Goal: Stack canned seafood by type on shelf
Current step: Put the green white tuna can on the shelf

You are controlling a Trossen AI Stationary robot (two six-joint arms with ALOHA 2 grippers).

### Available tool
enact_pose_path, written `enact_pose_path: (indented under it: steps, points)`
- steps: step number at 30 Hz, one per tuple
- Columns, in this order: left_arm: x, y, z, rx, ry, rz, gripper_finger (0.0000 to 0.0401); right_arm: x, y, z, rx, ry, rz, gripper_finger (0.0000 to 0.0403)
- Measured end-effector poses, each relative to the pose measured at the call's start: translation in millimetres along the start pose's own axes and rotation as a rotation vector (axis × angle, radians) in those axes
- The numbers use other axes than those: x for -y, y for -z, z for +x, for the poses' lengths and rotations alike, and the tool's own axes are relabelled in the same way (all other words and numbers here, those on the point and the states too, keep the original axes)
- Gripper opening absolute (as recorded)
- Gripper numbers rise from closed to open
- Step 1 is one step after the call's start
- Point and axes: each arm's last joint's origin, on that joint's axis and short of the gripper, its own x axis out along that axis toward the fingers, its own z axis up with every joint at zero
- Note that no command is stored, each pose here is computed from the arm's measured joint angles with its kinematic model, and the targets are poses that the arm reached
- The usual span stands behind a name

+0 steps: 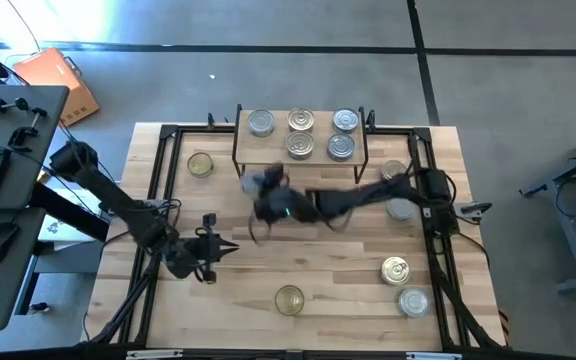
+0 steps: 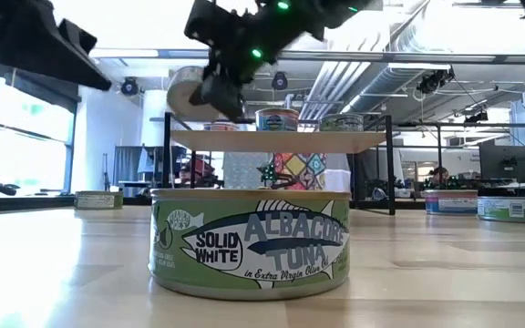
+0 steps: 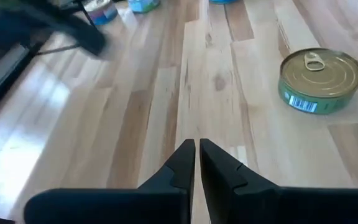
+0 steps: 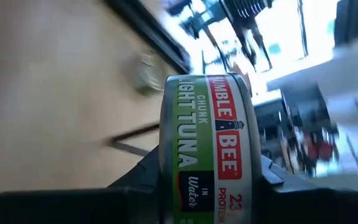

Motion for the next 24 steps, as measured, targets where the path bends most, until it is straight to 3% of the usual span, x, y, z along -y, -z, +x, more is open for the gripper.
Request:
enact_pose_path:
  steps: [3, 6, 11, 19, 24]
  points:
    - [0.7, -0.7, -3.5, 0.019, -0.011, 0.013, 0.0014, 40.3, 7.3, 16.8, -0.084, 0.027, 0.051, 0.0109]
    - [1.8, -0.3, -4.8, 0.025, -0.021, 0.021, 0.0014, 63.9, 21.0, 34.0, -0.119, 0.008, 0.083, 0.0109]
    - [1.6, -0.4, -4.8, 0.026, -0.027, 0.021, 0.0014, 66.6, 42.7, 58.7, -0.175, -0.027, 0.072, 0.0109]
    - [1.4, -0.4, -4.6, 0.026, -0.028, 0.021, 0.0014, 67.8, 54.0, 64.8, -0.201, -0.074, 0.135, 0.0113]
    - [1.4, -0.4, -4.5, 0.026, -0.027, 0.021, 0.0014, 66.2, 56.1, 65.2, -0.174, -0.14, 0.142, 0.0188]
